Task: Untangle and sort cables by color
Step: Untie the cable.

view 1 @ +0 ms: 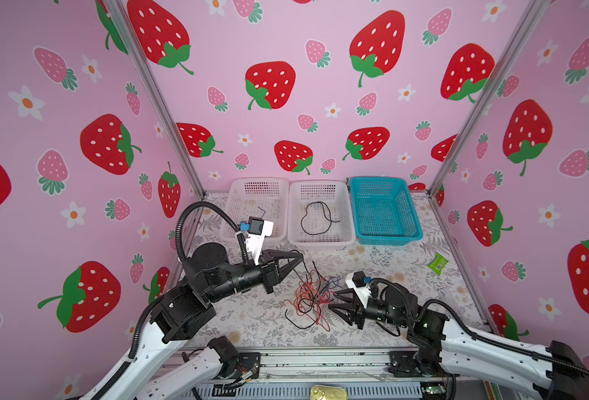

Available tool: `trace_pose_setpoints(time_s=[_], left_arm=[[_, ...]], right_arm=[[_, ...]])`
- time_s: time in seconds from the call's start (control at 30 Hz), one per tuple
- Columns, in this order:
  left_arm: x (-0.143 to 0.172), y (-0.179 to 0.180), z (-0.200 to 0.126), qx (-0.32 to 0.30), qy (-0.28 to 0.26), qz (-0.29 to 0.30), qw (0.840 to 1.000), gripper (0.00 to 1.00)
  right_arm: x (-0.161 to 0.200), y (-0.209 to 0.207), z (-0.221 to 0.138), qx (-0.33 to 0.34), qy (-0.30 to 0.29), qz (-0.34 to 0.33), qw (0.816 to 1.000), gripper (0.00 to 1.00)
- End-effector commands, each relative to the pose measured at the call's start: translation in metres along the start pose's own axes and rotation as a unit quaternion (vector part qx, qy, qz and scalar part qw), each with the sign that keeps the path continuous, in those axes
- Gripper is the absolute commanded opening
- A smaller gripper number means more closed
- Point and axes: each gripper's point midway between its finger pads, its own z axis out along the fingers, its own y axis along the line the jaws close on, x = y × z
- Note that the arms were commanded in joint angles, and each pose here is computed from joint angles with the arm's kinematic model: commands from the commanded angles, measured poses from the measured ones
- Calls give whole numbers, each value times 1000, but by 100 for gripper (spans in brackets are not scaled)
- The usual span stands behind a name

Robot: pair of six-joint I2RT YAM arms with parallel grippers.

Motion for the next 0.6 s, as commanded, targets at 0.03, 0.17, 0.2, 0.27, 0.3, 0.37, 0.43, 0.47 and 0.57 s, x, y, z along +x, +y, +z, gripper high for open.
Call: trace_pose_setpoints(time_s=[0.03, 0.17, 0.2, 0.27, 0.3, 0.37, 0.43, 0.47, 0.57], left_arm=[[-16, -9, 1, 21, -33, 5, 999, 0], [-12, -7, 2, 21, -30, 1, 999, 0], [-12, -6, 2, 21, -30, -1, 999, 0], [-10, -4, 3, 21, -30, -4, 999, 0], [-9, -4, 4, 21, -30, -5, 999, 0], [-8, -2, 4, 20, -30, -5, 999, 0], [-8, -1, 5, 19, -30, -3, 999, 0], [-8, -1, 5, 19, -30, -2, 999, 0], [-8, -1, 5, 18, -31, 0, 999, 0]], right_arm=[[-16, 0, 9, -3, -42, 32, 999, 50], [-18, 7, 18, -30, -55, 60, 996, 50], [-20, 10, 19, -37, -59, 63, 996, 50], [-18, 11, 24, -40, -59, 75, 995, 50], [-16, 11, 26, -42, -56, 80, 994, 50], [-9, 12, 33, -45, -45, 88, 994, 49], [-3, 12, 40, -43, -30, 94, 994, 48], [0, 12, 44, -42, -24, 93, 994, 47], [5, 5, 48, -25, -18, 96, 995, 37]])
